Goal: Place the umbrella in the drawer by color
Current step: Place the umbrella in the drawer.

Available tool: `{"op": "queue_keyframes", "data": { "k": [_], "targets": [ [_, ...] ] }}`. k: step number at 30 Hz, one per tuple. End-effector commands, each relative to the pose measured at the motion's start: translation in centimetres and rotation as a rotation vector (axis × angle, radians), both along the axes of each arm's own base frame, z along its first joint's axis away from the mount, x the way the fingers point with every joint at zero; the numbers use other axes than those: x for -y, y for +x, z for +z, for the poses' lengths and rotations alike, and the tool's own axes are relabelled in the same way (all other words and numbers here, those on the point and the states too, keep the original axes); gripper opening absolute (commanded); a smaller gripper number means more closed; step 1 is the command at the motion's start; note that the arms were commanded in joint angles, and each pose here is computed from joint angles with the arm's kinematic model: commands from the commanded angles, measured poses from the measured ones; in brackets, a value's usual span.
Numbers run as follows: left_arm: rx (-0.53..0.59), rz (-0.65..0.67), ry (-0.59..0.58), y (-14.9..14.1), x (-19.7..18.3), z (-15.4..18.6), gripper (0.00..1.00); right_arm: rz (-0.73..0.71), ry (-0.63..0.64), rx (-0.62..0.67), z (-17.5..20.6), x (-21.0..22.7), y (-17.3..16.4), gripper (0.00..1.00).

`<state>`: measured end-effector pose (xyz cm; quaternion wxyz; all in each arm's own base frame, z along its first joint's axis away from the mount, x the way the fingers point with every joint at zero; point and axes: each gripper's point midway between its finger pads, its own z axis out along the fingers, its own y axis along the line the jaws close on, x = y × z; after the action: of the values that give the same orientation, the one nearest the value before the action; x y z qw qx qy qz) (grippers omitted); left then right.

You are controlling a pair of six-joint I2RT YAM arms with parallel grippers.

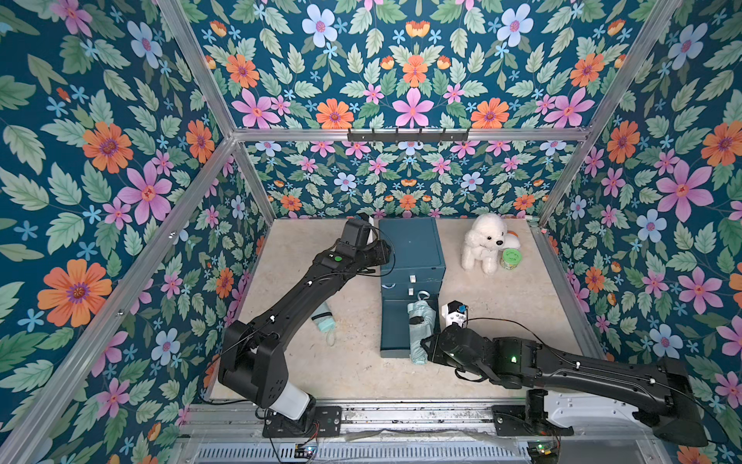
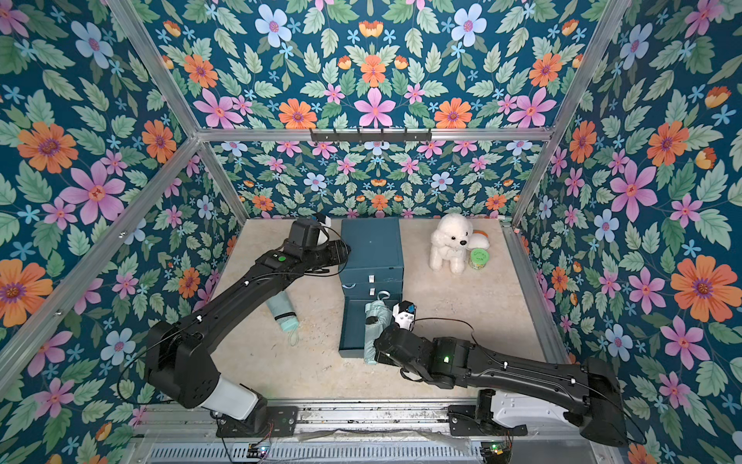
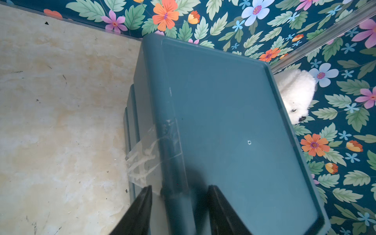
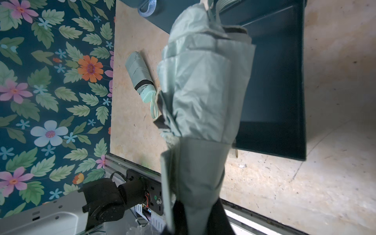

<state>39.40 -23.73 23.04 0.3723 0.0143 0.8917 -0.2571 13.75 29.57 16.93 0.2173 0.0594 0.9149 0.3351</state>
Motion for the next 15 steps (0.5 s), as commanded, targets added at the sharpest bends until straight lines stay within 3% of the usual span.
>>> {"op": "queue_keyframes", "data": {
  "k": [1, 7, 15],
  "targets": [
    [-0.069, 0.011, 0.094, -1.0, -1.3, -2.8, 0.48, -0.001, 0.116, -0.044, 0.7, -1.6, 0.4, 0.0],
    [-0.072, 0.004, 0.113, -1.2, -1.5, -3.5, 0.46, 0.007, 0.234, -0.112, -0.2, -3.3, 0.9, 0.0],
    [-0.079, -0.007, 0.115, -1.3, -1.4, -3.9, 0.45, -0.011, 0.261, -0.134, -1.7, -5.6, 3.4, 0.0]
  ]
}}
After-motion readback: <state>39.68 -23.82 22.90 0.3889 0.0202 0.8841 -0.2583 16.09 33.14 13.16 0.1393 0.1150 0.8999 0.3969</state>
